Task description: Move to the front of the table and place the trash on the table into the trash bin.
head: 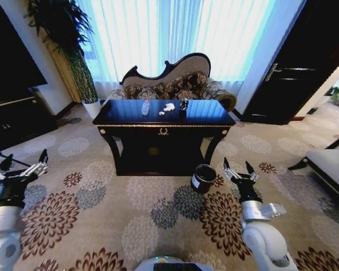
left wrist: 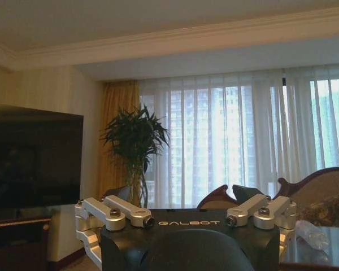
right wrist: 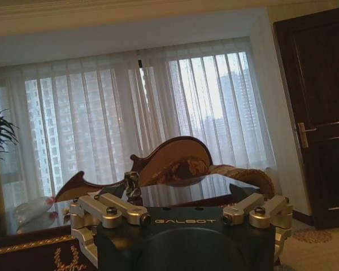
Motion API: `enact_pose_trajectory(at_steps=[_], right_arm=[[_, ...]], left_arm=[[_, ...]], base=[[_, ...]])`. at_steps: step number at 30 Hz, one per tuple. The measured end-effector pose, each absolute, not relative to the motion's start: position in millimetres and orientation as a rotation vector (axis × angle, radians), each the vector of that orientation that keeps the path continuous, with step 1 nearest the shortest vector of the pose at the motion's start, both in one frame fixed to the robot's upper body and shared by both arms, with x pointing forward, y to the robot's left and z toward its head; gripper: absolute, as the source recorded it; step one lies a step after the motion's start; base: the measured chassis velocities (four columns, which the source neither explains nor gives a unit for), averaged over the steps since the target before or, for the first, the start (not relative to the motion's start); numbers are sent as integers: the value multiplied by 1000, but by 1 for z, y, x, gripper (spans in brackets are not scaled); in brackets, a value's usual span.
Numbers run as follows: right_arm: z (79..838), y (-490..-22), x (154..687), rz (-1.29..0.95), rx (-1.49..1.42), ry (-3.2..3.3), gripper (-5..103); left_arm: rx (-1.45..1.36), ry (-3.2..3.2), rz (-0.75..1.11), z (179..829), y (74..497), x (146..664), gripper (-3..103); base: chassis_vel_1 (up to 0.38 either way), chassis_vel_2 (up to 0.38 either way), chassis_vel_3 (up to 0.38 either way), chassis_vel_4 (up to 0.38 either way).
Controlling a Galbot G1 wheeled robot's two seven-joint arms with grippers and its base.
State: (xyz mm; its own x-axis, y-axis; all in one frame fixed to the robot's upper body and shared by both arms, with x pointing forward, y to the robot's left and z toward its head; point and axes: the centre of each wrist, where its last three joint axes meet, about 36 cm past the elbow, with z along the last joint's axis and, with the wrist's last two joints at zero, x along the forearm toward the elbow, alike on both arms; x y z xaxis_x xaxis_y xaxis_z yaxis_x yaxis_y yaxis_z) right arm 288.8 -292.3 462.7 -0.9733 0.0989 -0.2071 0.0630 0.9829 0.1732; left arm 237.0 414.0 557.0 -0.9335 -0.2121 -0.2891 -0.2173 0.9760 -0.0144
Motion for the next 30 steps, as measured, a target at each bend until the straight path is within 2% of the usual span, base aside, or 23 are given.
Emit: enact_pose_trajectory(at_steps=[30], right_arm=[[460, -279, 289, 279, 86, 2913, 100]], left_arm=[[-323, 2808, 33, 558, 413, 229, 100]], base=[[-170, 174, 177, -177]])
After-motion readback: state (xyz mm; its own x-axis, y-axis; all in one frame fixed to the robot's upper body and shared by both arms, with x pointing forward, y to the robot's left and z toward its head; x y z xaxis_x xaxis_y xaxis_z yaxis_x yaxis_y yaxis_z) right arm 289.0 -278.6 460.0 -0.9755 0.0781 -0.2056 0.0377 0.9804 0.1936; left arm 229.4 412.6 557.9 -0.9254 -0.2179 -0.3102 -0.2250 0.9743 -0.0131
